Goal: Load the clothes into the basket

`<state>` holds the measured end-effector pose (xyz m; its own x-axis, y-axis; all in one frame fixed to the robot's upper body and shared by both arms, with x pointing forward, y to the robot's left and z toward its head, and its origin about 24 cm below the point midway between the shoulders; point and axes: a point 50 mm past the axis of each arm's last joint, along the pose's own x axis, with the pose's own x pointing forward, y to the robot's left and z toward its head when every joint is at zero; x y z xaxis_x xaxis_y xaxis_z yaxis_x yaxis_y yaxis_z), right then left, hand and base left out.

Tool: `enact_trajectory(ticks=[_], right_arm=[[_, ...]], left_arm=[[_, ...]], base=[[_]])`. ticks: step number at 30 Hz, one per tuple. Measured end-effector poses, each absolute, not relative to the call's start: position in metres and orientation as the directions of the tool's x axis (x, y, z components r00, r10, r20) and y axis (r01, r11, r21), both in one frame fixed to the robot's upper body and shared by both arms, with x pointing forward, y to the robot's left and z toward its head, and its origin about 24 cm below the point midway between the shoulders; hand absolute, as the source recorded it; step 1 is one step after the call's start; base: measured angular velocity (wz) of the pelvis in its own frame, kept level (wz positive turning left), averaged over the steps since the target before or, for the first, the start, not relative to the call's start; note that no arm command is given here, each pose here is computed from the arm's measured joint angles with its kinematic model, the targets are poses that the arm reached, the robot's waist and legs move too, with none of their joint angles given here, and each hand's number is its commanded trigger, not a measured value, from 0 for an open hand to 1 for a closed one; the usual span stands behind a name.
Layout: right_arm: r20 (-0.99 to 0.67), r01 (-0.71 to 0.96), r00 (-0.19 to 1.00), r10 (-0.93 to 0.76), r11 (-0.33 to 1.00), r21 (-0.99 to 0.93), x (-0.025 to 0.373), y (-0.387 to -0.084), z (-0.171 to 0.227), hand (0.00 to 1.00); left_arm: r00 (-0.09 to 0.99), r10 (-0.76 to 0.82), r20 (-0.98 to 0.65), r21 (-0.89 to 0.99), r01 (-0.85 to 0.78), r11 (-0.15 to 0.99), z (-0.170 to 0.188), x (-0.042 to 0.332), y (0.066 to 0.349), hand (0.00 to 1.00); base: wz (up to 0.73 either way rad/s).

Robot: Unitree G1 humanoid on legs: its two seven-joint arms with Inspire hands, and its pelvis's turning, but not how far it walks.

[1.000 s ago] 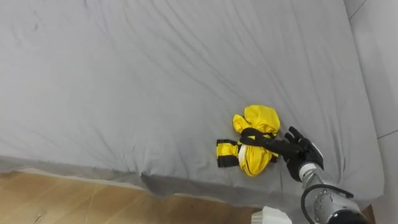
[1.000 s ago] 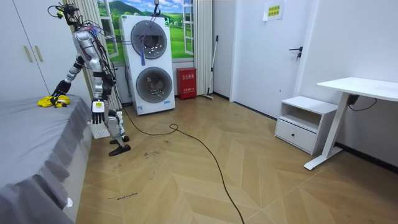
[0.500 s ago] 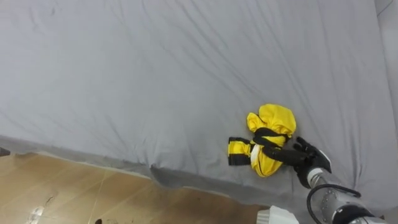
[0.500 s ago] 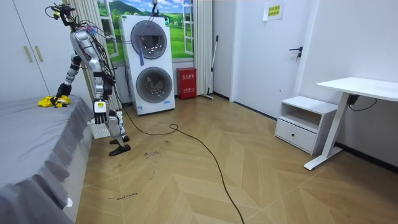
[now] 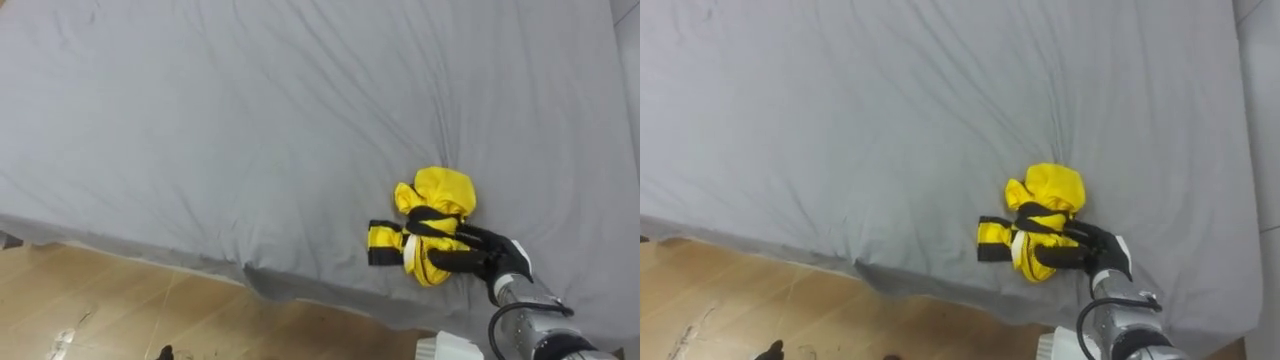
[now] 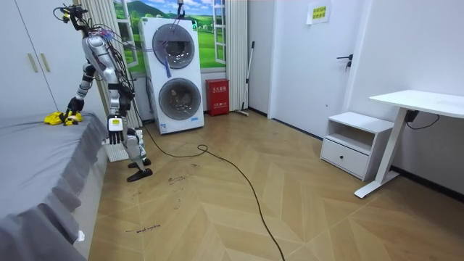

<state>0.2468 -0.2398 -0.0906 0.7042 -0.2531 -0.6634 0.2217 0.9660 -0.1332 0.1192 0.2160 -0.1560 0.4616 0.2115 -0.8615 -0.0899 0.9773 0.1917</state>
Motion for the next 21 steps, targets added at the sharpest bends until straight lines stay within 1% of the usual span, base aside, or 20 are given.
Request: enact_trajectory(ticks=[6, 21], right_arm=[[-0.667, 0.224, 0.704, -0.243, 0.968, -0.116, 0.249, -0.230, -0.092, 1.00], [-0.696, 0.263, 0.670, -0.259, 0.959, -0.104, 0.239, -0.237, -0.098, 1.00]], left_arm=[[0.464, 0.204, -0.862, 0.192, -0.075, 0.979, -0.156, 0.122, 0.214, 0.00], [0.461, 0.209, -0.862, 0.193, -0.084, 0.978, -0.155, 0.122, 0.215, 0.00]], base=[[0.05], [0.05]])
